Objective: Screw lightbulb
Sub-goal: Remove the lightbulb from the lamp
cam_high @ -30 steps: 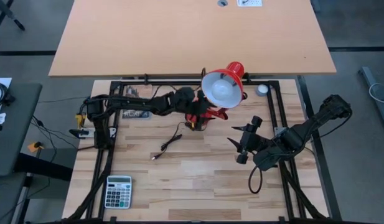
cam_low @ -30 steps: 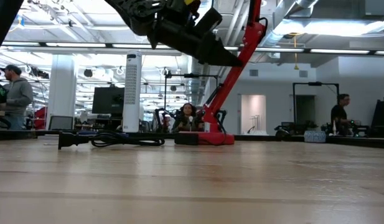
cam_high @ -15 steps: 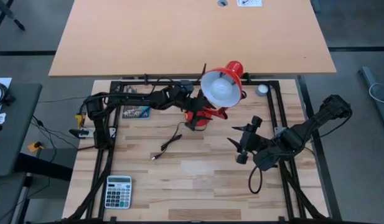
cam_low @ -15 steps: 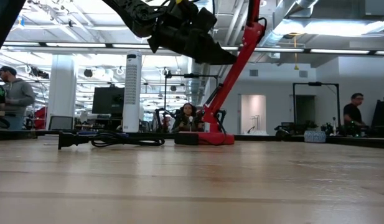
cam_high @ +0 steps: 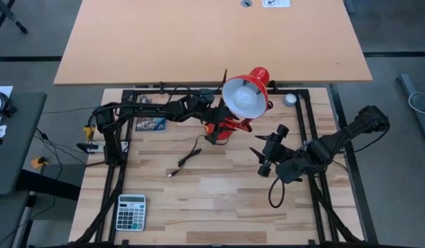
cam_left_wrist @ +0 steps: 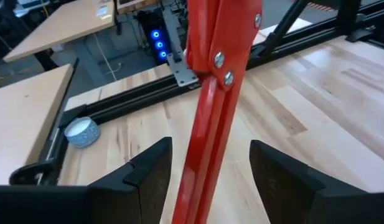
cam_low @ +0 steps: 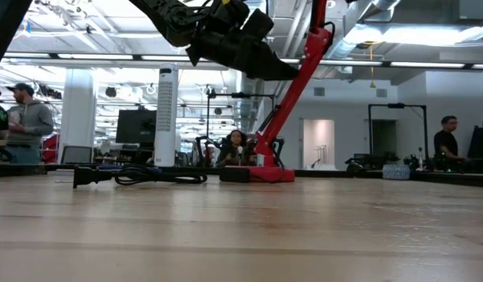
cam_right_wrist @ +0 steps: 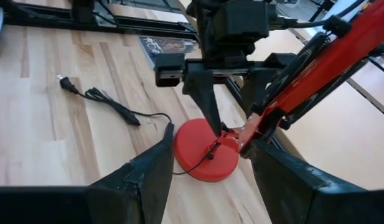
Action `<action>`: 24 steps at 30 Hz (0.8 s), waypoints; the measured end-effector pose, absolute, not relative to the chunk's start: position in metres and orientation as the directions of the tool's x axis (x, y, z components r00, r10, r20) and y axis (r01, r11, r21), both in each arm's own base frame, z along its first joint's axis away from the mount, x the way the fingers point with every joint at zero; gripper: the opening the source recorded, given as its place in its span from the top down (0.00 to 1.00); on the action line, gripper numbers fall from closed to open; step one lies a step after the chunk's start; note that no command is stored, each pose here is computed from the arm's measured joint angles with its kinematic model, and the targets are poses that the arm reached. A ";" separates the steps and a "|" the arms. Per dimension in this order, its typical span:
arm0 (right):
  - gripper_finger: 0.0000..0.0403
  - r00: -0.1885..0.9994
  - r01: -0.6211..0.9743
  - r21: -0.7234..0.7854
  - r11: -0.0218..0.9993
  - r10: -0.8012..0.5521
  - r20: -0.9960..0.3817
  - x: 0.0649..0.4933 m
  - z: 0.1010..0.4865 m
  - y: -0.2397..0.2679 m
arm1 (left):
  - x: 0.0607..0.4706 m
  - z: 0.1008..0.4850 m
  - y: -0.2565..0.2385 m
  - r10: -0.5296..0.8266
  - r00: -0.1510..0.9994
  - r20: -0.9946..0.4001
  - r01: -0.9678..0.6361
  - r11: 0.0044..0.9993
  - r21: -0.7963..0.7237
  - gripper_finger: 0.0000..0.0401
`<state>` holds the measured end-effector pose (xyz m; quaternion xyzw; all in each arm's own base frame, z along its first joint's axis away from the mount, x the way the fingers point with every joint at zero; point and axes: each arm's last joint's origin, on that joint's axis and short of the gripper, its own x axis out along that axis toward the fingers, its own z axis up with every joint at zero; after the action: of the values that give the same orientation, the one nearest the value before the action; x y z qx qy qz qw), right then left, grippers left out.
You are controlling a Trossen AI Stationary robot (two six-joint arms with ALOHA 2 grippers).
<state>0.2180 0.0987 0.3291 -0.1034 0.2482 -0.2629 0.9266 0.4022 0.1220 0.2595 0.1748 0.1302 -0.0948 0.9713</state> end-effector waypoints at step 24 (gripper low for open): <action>0.44 0.640 0.628 -0.343 0.698 -0.715 -0.283 0.242 0.333 0.071 | 0.405 0.260 0.113 -0.172 0.943 -0.286 0.258 0.920 0.295 0.50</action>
<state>0.2421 0.0705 0.3330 -0.1071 0.2020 -0.3733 0.8991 0.4045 0.1135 0.2596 0.1666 0.1284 -0.1105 0.9714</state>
